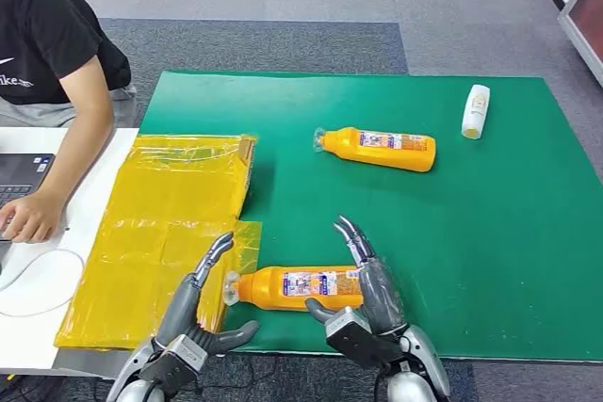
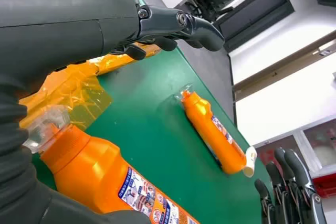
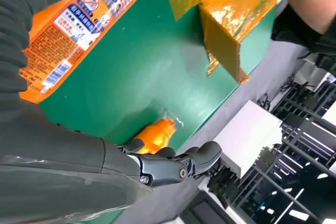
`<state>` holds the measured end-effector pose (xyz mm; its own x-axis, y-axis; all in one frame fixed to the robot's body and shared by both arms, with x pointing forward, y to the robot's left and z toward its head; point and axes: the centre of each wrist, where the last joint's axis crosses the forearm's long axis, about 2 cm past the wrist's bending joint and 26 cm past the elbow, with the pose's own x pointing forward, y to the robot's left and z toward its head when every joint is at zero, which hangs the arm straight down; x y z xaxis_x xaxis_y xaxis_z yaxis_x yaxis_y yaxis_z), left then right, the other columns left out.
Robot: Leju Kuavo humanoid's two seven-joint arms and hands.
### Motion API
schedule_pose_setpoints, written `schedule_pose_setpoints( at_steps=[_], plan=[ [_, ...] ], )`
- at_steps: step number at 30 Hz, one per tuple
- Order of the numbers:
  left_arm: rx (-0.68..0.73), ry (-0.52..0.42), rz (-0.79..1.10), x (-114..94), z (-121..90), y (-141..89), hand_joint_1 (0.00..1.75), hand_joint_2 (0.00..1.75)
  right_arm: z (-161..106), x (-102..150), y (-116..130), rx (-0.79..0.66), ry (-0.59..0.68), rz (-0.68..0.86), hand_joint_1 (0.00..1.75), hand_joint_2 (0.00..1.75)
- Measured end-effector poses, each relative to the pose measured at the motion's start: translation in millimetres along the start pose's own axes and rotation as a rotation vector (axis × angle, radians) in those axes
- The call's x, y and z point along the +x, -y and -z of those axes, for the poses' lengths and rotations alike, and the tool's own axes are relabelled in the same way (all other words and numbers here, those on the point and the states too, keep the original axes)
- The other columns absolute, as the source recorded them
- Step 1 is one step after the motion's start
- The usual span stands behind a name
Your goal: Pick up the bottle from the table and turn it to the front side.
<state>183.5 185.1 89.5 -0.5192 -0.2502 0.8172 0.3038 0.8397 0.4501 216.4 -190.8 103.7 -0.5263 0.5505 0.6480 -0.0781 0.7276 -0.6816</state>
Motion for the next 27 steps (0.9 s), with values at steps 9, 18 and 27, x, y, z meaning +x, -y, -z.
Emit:
schedule_pose_setpoints(
  at_steps=[9, 18, 27],
  plan=[
    [-0.024, 0.017, 0.007, 0, 8, -3, 0.00, 1.75, -2, -6, -7, 0.077, 0.059, -0.473, 0.00, 1.75],
    [-0.023, 0.025, 0.007, 2, 11, -2, 0.00, 1.75, 4, -15, -17, 0.201, 0.006, -0.560, 0.00, 1.75],
    [-0.017, 0.027, 0.006, 3, 12, -1, 0.00, 1.75, 11, -23, -23, 0.336, -0.065, -0.602, 0.00, 1.75]
  ],
)
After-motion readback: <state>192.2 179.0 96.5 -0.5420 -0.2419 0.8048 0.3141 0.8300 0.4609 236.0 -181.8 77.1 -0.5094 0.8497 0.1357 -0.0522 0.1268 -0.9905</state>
